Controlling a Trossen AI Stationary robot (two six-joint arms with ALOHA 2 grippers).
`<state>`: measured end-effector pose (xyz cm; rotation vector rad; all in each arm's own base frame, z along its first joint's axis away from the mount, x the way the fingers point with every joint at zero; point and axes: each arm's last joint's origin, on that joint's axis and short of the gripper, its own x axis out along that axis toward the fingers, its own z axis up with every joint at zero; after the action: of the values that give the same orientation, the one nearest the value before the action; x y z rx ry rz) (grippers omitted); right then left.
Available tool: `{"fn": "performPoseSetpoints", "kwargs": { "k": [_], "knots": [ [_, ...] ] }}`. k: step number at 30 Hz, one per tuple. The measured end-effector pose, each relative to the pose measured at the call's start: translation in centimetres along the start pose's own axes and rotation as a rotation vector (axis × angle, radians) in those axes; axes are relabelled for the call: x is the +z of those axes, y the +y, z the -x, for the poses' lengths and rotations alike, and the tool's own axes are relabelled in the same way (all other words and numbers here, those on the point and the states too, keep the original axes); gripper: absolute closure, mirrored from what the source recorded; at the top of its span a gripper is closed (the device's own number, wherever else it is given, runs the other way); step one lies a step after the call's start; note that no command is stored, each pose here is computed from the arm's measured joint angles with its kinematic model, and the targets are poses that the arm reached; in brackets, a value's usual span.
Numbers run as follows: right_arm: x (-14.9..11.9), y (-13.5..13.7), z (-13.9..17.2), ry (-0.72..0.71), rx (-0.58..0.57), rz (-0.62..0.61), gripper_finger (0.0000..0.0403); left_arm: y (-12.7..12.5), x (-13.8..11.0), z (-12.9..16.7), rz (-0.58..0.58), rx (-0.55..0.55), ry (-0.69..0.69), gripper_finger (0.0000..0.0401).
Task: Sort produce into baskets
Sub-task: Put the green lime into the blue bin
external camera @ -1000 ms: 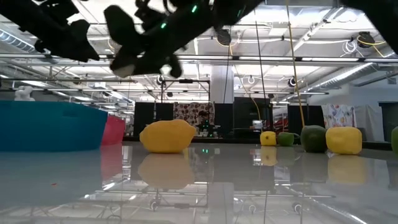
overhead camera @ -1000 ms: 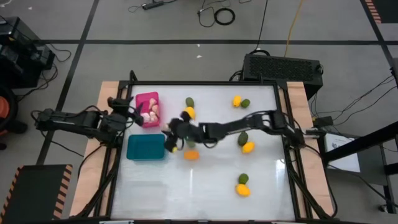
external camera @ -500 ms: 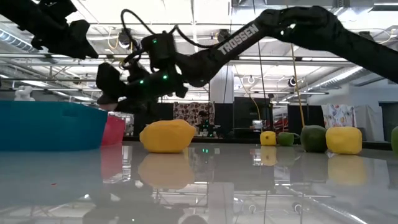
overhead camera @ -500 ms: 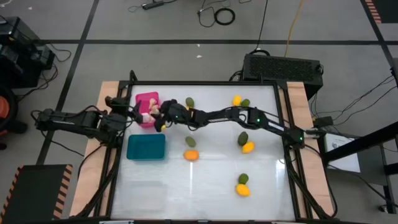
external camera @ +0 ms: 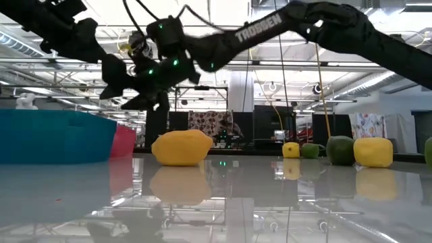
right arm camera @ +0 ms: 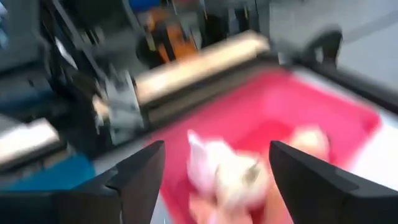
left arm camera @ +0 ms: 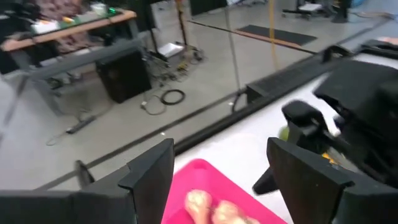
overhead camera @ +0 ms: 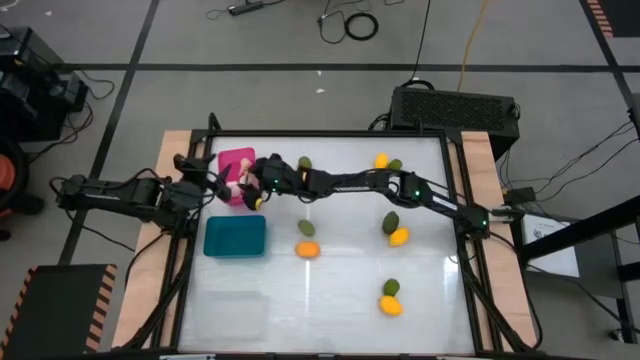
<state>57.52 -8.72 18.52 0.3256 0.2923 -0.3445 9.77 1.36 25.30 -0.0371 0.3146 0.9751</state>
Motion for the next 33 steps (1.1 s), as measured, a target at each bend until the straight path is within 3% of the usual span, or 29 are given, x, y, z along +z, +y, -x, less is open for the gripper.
{"fn": "performPoseSetpoints", "kwargs": {
  "k": [5, 11, 14, 17, 21, 25, 28, 30, 33],
  "knots": [
    [2.7, 0.8, 4.1, 0.305, -0.055, -0.009, 0.0121, -0.1, -0.1, 0.0, -0.004, -0.05, 0.021, 0.0138],
    [5.4, 2.3, 11.8, 0.632, -0.155, -0.007, 0.0127, -0.3, -0.1, 0.0, -0.021, -0.114, 0.043, 0.0138],
    [6.3, 3.6, 15.6, 0.727, -0.219, -0.018, 0.013, -0.5, -0.1, 0.0, -0.018, -0.167, 0.057, 0.0138],
    [6.1, 5.8, 19.5, 0.775, -0.369, 0.062, 0.0134, -1.3, 0.1, 0.0, -0.01, -0.29, 0.081, 0.0138],
    [3.5, 10.3, 23.7, 0.718, -0.609, 0.224, 0.0138, -3.2, -0.6, -0.7, 0.023, -0.461, 0.102, 0.0138],
    [0.9, 15.5, 26.8, 0.537, -0.574, 0.285, 0.0143, -6.2, -1.3, -1.6, 0.028, -0.659, 0.088, 0.0138],
    [-1.7, 18.1, 28.8, 0.441, -0.595, 0.321, 0.0147, -8.6, -1.4, -2.2, 0.02, -0.747, 0.083, 0.0138],
    [-3.6, 19.0, 29.9, 0.36, -0.635, 0.357, 0.0151, -10.3, -1.4, -2.7, -0.048, -0.783, 0.09, 0.0138],
    [-5.6, 20.0, 31.3, 0.266, -0.638, 0.398, 0.0156, -12.9, -1.2, -3.6, -0.255, -0.831, 0.152, 0.014]
  ]
}}
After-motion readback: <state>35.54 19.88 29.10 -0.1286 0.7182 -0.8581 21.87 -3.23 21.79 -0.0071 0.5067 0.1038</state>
